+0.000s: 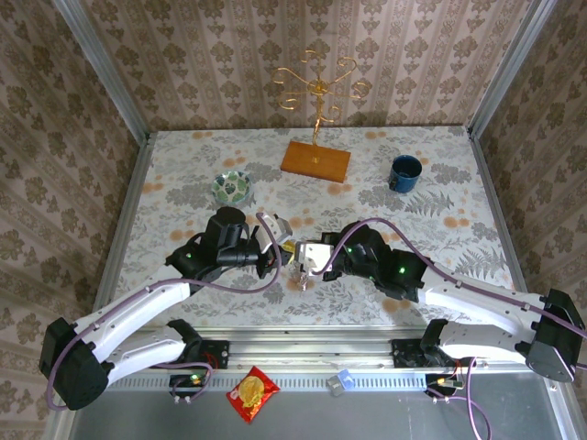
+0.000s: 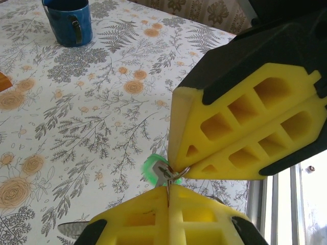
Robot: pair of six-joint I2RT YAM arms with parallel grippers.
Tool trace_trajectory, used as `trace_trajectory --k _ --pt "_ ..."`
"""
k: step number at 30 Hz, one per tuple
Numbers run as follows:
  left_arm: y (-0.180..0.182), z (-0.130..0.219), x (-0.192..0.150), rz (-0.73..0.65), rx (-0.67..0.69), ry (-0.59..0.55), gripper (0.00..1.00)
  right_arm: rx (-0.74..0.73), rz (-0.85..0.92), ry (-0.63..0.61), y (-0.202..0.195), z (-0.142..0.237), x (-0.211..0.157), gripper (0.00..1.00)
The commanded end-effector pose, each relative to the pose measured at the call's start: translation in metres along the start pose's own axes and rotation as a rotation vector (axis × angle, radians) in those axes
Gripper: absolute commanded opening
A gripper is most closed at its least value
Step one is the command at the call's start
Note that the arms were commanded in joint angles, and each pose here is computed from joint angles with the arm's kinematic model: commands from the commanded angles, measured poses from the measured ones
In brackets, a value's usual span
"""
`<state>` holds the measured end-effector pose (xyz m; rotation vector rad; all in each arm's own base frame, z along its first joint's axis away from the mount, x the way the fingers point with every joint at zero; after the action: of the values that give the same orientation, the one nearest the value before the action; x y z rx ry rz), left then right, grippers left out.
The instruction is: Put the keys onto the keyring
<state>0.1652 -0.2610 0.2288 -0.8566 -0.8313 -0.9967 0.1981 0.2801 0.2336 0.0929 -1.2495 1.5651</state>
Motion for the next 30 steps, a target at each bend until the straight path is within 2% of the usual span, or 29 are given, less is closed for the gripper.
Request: trace_trajectory --k 1,9,17,30 --pt "-0.003 0.009 0.029 -0.071 0.013 -0.087 0.00 0.020 -0.010 -0.008 0.002 0.007 0.003 0.00" --pt "-0.003 0.009 0.029 -0.071 0.012 -0.086 0.00 0.033 -0.013 -0.036 0.003 0.006 0.008 0.00" --pt "-0.005 0.008 0.027 -0.064 -0.004 -0.079 0.00 -0.102 0.011 0.000 -0.016 0.006 0.004 0.00" --pt "-0.004 0.007 0.028 -0.067 -0.002 -0.085 0.00 -0.031 0.005 -0.018 -0.006 0.002 0.006 0.00"
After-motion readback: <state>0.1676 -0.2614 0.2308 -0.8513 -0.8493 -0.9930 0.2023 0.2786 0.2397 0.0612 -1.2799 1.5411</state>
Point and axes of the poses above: each hand's point on the last joint's axis, 136 mm out from that joint toward the fingers, its own z axis back along the fingers, its own y axis along the line the jaws close on, x = y × z, the point moved 3 cm from there along z, back along the fingers, and after that the axes turned 5 degrees about z, right-handed, at the moved point
